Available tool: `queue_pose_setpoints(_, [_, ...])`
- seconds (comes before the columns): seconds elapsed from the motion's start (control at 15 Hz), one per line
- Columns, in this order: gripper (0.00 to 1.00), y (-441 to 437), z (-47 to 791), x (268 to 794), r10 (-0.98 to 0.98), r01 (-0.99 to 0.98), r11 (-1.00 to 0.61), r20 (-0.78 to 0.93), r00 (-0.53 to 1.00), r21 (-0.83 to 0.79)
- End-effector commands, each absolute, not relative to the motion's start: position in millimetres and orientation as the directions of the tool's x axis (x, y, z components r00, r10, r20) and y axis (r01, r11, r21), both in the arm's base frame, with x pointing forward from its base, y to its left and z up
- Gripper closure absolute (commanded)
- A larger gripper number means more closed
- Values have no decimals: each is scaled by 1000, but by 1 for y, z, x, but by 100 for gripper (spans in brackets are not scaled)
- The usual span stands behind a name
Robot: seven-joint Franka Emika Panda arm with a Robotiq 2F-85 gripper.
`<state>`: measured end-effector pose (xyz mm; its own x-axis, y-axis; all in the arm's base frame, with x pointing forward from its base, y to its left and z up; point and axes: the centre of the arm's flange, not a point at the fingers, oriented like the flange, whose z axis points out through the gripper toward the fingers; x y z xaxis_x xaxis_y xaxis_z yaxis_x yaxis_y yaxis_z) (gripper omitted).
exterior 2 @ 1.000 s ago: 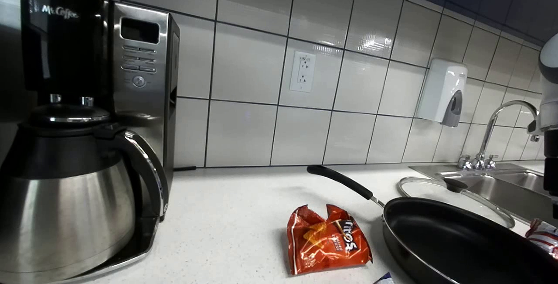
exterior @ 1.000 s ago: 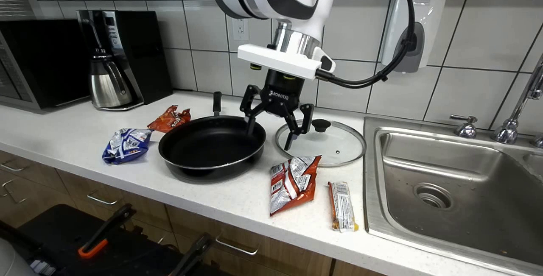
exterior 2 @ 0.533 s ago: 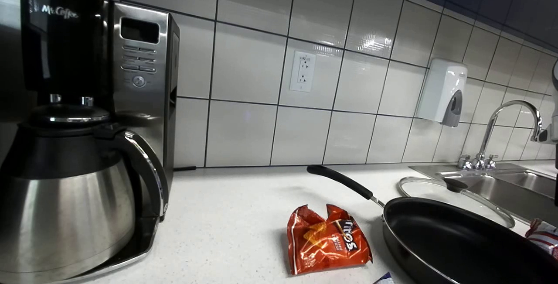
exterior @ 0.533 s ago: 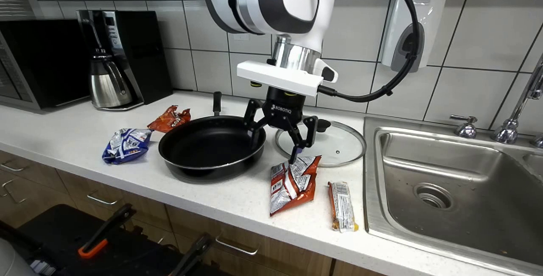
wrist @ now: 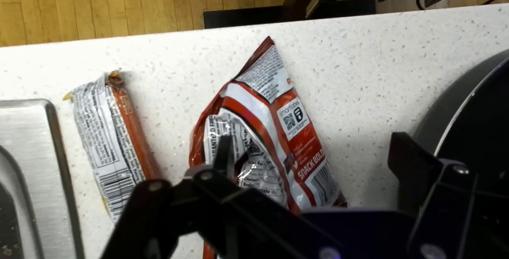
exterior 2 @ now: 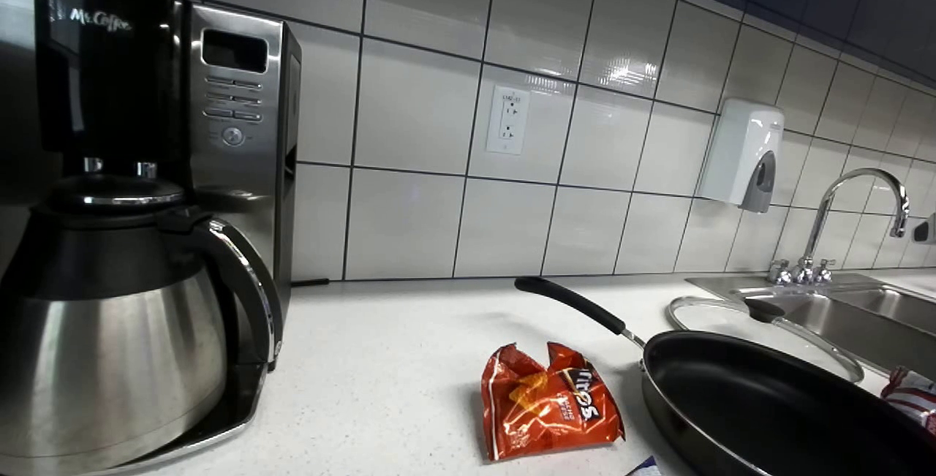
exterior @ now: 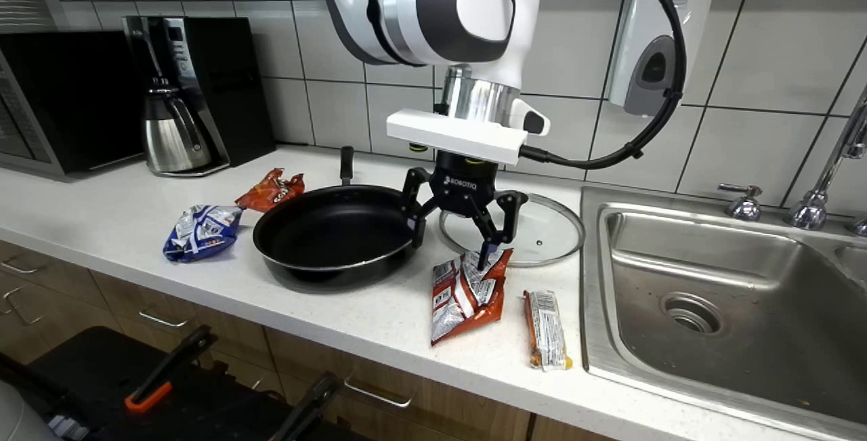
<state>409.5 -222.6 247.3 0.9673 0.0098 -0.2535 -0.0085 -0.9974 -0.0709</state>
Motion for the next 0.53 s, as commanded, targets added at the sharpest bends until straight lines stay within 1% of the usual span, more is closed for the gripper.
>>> queue_pose_setpoints(0.0, [0, -224, 236, 409, -4, -17, -999, -244, 970, -50])
queue_pose_setpoints(0.27, [0, -226, 227, 411, -2, -13, -999, -252, 968, -42])
queue_pose_setpoints(0.33, [25, -227, 226, 411, -1, -12, -999, -251, 968, -41])
queue_pose_setpoints(0.4, [28, -227, 224, 411, 0, -11, -999, -251, 968, -42])
queue_pose_setpoints(0.47, [35, -228, 224, 412, -1, -13, -999, -249, 968, -46])
